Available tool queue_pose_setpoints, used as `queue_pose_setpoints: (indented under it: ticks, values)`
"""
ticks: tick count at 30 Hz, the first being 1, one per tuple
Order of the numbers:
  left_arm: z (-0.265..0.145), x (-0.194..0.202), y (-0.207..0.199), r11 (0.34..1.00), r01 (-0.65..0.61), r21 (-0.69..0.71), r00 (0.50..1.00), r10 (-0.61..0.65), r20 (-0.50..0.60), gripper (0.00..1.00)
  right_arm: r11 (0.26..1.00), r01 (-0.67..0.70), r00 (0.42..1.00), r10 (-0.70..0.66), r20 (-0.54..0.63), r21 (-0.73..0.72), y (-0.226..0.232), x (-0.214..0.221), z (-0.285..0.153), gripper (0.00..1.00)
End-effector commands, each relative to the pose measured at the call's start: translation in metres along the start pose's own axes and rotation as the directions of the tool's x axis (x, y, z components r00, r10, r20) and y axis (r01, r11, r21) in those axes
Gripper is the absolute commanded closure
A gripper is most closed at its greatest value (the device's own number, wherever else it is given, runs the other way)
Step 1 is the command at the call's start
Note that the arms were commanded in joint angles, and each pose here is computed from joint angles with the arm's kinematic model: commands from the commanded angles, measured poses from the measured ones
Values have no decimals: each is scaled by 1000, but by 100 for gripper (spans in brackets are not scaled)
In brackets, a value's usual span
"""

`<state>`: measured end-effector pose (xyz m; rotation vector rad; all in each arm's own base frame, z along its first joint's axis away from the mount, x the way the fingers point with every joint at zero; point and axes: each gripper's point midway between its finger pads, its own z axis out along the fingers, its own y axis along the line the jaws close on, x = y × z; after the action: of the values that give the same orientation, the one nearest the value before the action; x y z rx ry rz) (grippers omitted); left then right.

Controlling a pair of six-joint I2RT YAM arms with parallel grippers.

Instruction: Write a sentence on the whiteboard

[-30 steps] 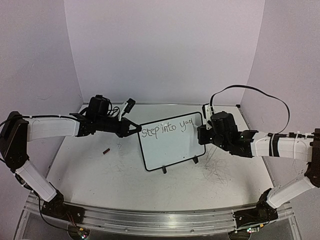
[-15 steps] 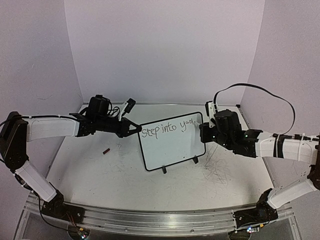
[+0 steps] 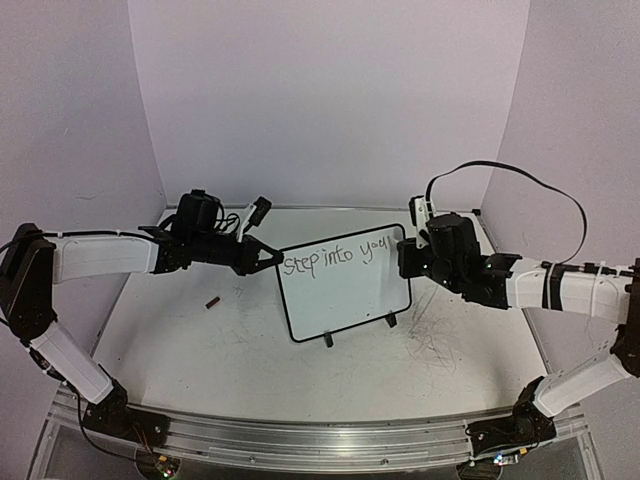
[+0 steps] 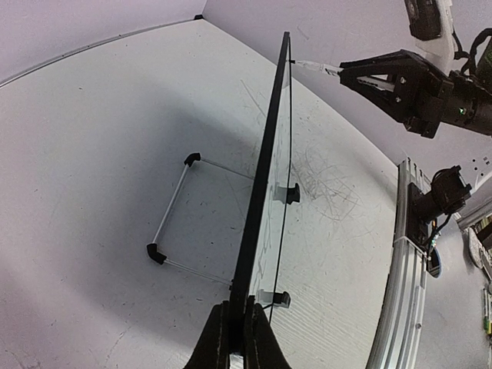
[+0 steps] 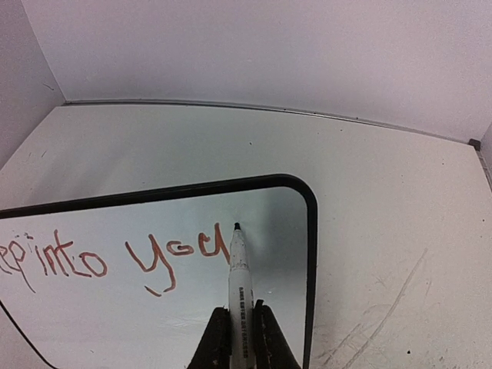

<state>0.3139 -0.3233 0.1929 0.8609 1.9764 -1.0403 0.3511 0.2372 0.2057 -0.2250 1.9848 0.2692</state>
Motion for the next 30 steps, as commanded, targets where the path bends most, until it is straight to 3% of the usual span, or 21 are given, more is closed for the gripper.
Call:
queue_pose_setpoints:
  ticks: [1,18,30]
  values:
    - [-3,10,14,995,-56,-83,998,54,-27,100,1000,-10,999,10,39,-11,5,-17,3,100]
    - [-2,11,13,995,-59,-82,998,56,-31,100,1000,-19,999,19,-34,4,-5,16,1,100]
    - [-2,11,13,995,-60,-84,998,58,-31,100,1000,-25,1000,25,-4,-6,0,2,3,100]
